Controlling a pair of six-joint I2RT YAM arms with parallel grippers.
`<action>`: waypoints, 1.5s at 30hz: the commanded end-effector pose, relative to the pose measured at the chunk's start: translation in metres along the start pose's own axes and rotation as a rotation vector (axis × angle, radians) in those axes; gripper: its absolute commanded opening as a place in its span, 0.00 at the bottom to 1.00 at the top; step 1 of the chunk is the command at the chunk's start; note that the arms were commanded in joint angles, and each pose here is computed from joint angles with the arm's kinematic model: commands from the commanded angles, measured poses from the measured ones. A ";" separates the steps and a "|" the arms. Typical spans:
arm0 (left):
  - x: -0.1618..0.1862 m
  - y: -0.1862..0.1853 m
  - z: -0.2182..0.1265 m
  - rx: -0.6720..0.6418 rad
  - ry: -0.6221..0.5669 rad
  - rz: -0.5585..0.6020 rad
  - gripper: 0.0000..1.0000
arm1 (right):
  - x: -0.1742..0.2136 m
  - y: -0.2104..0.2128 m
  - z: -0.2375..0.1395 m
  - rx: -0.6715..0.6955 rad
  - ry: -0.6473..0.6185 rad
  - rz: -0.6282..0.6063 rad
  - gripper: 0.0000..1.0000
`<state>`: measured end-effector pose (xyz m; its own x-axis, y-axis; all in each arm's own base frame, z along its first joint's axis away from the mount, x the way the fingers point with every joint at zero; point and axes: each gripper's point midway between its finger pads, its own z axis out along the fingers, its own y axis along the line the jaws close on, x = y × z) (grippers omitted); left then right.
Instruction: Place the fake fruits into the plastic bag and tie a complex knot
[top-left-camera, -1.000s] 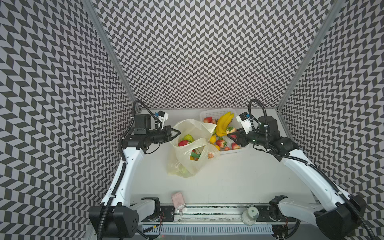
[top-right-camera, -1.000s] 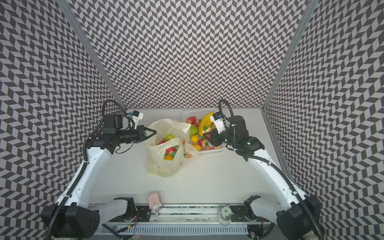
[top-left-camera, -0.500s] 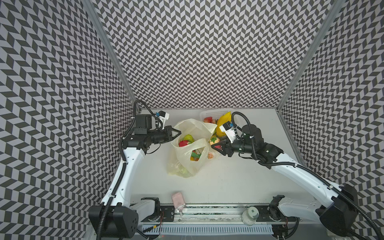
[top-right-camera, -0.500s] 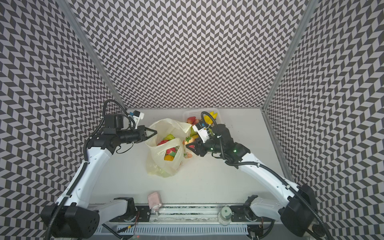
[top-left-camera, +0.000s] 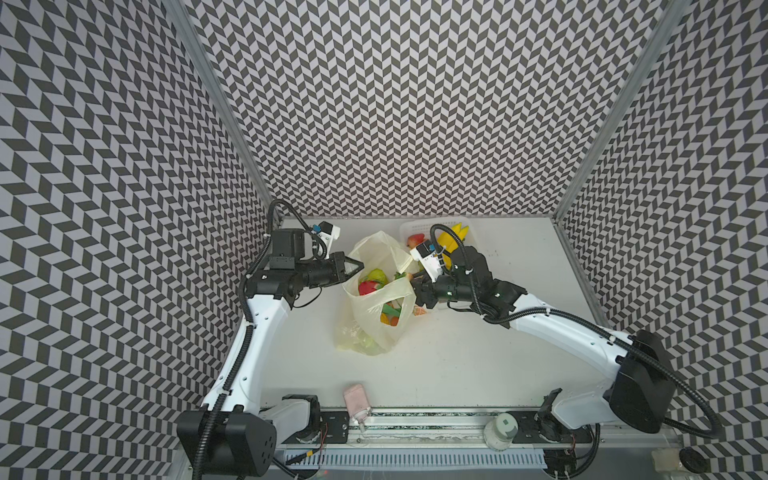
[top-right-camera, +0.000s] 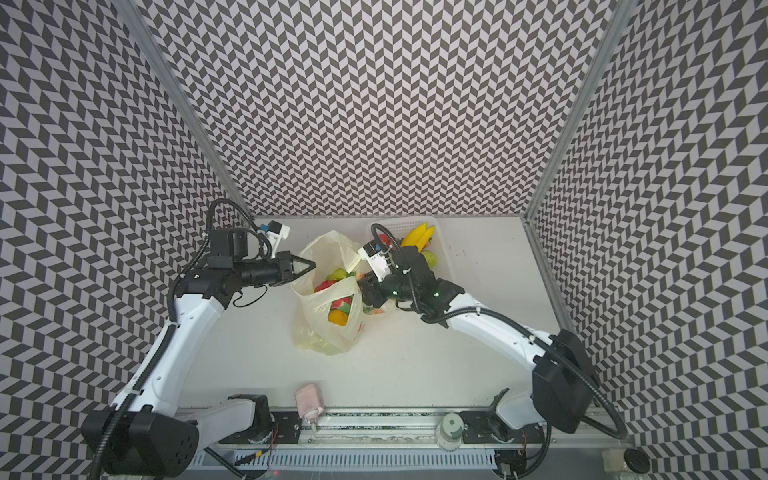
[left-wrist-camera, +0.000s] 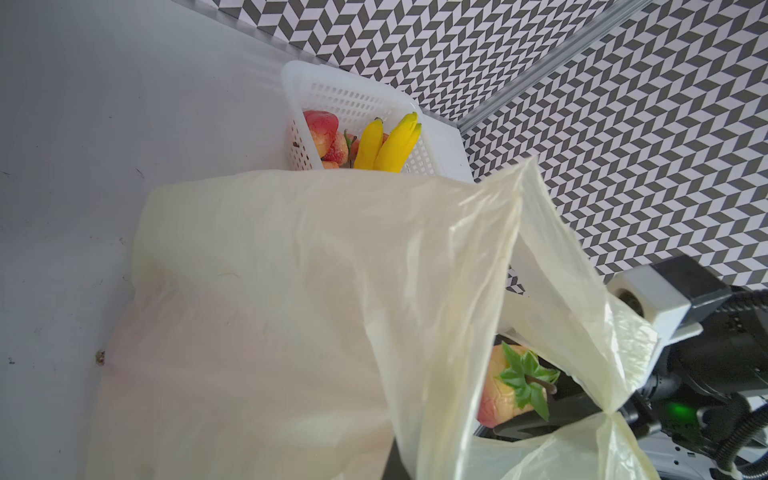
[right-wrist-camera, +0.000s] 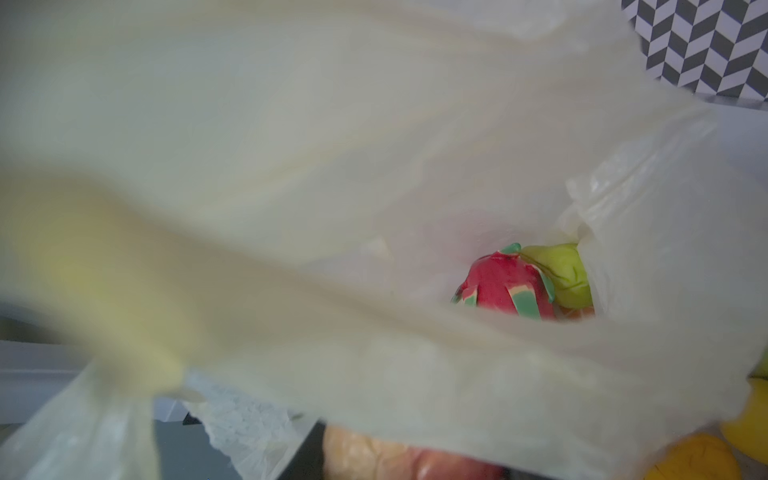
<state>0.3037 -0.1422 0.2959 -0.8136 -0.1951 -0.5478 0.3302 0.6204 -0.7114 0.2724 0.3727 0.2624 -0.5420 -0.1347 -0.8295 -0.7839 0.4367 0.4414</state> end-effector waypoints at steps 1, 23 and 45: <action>0.000 -0.006 0.001 0.033 0.001 0.036 0.00 | -0.028 0.012 0.011 -0.029 -0.093 -0.023 0.24; -0.002 -0.008 0.001 0.039 -0.013 0.035 0.00 | -0.010 0.013 0.053 -0.042 -0.040 -0.001 0.53; 0.001 -0.006 0.001 0.039 -0.006 0.045 0.00 | -0.005 0.018 -0.024 0.055 0.000 -0.186 0.75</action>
<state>0.3051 -0.1434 0.2942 -0.8093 -0.1935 -0.5546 0.3418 0.6127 -0.7126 0.2588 0.3789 0.2759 -0.4598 -0.1899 -0.8675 -0.8305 0.4378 0.3443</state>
